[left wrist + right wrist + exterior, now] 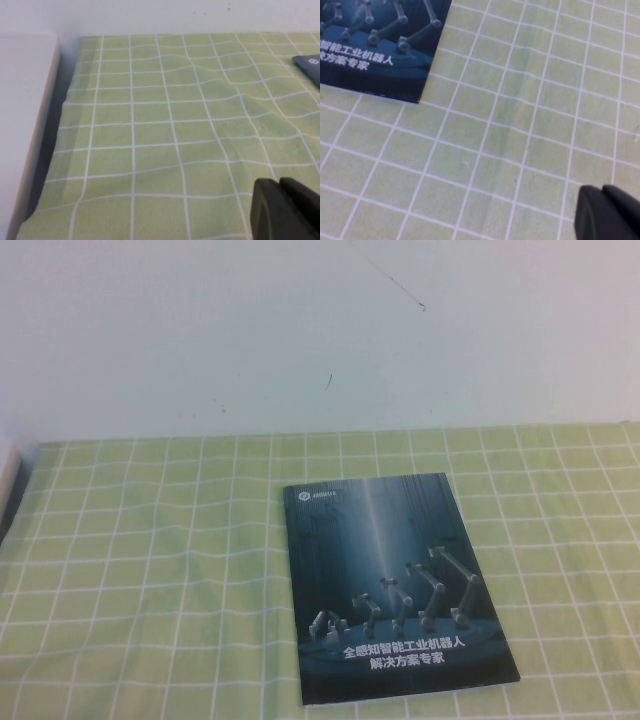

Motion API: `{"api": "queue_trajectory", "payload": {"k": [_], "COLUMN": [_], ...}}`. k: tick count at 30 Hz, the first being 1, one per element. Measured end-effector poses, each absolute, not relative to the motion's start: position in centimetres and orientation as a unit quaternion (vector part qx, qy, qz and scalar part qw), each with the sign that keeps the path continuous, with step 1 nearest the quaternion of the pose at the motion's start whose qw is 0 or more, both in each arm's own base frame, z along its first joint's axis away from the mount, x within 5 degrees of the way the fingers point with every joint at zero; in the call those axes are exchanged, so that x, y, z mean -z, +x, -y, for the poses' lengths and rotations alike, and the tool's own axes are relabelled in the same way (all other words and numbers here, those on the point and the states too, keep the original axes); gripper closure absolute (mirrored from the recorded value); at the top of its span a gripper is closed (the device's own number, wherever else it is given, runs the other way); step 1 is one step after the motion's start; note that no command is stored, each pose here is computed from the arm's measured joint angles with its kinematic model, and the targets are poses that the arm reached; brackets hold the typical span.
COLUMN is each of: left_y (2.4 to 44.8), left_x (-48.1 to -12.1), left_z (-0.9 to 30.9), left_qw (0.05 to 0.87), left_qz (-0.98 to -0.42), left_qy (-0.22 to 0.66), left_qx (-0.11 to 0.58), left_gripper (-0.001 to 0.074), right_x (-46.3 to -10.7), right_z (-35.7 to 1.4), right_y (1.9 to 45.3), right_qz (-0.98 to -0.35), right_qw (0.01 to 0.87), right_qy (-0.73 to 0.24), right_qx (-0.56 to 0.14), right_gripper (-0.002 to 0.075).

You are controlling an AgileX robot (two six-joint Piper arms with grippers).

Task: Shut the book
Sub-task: 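Close the open booklet and leave it lying on the table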

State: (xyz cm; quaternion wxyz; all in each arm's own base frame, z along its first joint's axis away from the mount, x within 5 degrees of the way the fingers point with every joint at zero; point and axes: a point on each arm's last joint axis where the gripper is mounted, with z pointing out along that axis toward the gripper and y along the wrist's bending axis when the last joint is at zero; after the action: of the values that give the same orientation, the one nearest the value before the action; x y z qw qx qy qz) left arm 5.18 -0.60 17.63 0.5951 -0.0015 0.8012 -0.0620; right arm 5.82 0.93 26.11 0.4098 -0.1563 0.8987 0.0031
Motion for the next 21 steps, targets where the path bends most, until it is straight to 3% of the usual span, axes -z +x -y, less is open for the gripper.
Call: {"api": "queue_trajectory", "payload": {"k": [21], "left_y": [5.17], "left_x": [-17.63], "left_z": [0.67], "left_qw": [0.595], "left_qz": [-0.801], "left_qy": [0.008], "left_qx": [0.065], "left_gripper": [0.0738], "right_x": [-26.11], "right_z": [-0.94], "right_y": [5.81], "right_qz": [-0.899], "right_qw": [0.41], "right_qy": [-0.156], "right_qx": [-0.004], "right_gripper": [0.0729]}}
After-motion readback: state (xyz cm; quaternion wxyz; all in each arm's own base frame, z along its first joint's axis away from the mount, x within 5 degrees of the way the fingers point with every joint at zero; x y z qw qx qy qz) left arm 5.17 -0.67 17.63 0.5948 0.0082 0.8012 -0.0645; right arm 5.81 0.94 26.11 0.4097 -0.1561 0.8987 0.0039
